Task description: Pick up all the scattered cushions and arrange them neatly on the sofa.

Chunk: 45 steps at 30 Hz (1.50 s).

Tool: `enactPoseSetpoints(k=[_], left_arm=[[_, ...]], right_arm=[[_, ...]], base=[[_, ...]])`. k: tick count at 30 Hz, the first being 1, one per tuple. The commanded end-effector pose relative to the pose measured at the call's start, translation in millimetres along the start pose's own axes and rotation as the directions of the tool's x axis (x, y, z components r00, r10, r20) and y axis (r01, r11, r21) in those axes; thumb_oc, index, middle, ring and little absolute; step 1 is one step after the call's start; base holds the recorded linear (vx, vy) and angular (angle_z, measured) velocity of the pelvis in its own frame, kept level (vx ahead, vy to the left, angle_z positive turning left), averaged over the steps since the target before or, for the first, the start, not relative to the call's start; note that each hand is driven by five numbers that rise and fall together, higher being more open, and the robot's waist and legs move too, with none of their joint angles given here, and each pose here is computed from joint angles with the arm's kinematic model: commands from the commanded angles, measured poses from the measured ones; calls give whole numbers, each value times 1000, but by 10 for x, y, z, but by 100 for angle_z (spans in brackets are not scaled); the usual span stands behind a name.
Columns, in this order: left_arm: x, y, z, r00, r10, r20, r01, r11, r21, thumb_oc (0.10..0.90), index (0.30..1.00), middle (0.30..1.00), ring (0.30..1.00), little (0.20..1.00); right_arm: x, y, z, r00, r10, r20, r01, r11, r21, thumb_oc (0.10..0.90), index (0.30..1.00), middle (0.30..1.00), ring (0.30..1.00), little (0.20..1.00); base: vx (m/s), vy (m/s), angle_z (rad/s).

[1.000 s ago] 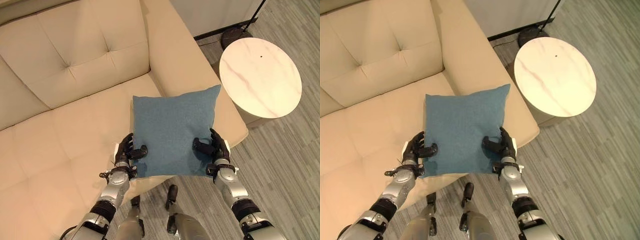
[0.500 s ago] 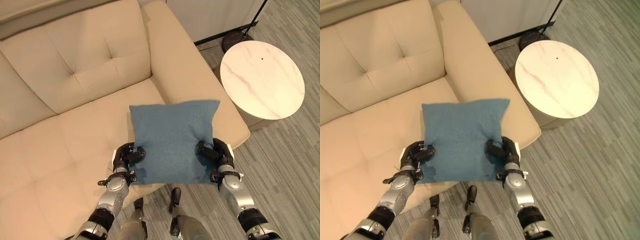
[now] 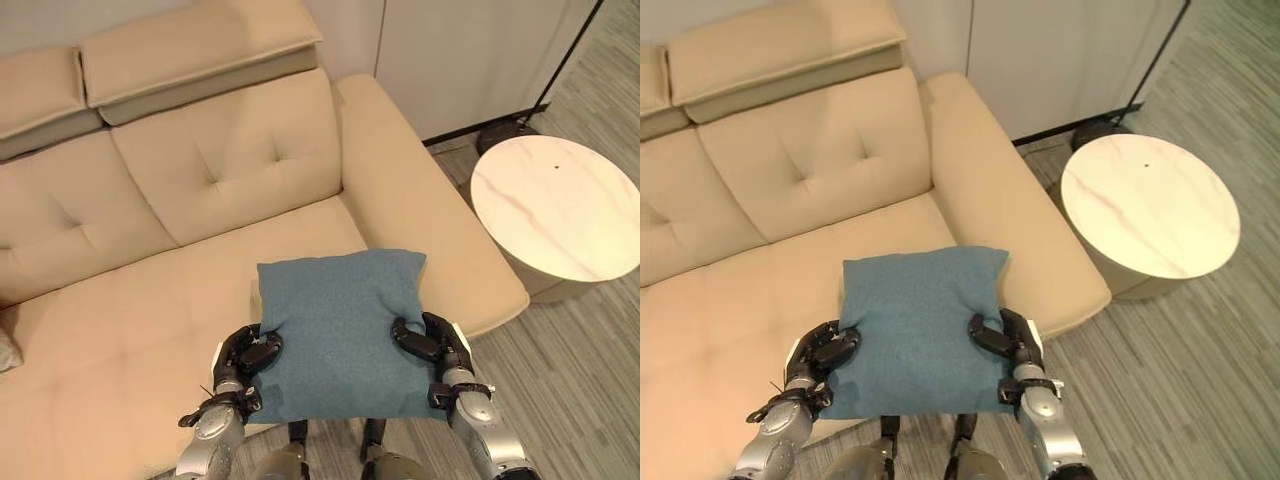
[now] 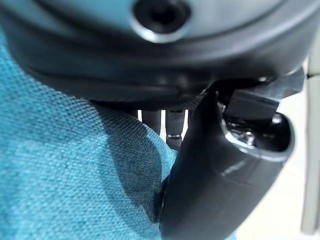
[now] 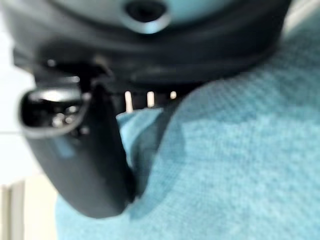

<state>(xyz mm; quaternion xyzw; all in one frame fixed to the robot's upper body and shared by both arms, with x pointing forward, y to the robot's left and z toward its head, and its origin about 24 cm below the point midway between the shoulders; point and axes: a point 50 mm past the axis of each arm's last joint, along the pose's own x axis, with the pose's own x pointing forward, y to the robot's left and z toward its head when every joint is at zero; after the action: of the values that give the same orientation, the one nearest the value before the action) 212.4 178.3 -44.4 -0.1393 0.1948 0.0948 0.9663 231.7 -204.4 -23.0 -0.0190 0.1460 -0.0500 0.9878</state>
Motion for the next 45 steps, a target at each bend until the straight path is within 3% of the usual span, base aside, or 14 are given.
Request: enactPoseSetpoints(k=[1,8,14,24,45], left_arm=[[36,-452,561,931,-238,276,254,967,-25,400,300,300,300,300],[-24,-565,556,911,-292,292,325,943,-69,400,300,300,300,300],[-60,-492,539,914,-288,287,315,948,-53,400,300,300,300,300],[-28,-509,653,896,-327,302,320,945,74,400,300,300,300,300],[-70,-616,523,892,-379,245,369,925,90,400,300,300,300,300]], right_arm=[[18,297,656,927,171,333,-188,982,20,400,300,300,300,300],[-15,243,788,909,143,392,-159,987,9,400,300,300,300,300],[-3,319,794,907,152,392,-167,986,4,400,300,300,300,300],[-5,371,940,881,167,443,-184,983,-6,400,300,300,300,300],[-19,211,784,912,144,383,-157,988,3,400,300,300,300,300]], base=[[-54,-27,60],[-80,17,61],[48,142,38],[31,163,23],[63,-34,40]])
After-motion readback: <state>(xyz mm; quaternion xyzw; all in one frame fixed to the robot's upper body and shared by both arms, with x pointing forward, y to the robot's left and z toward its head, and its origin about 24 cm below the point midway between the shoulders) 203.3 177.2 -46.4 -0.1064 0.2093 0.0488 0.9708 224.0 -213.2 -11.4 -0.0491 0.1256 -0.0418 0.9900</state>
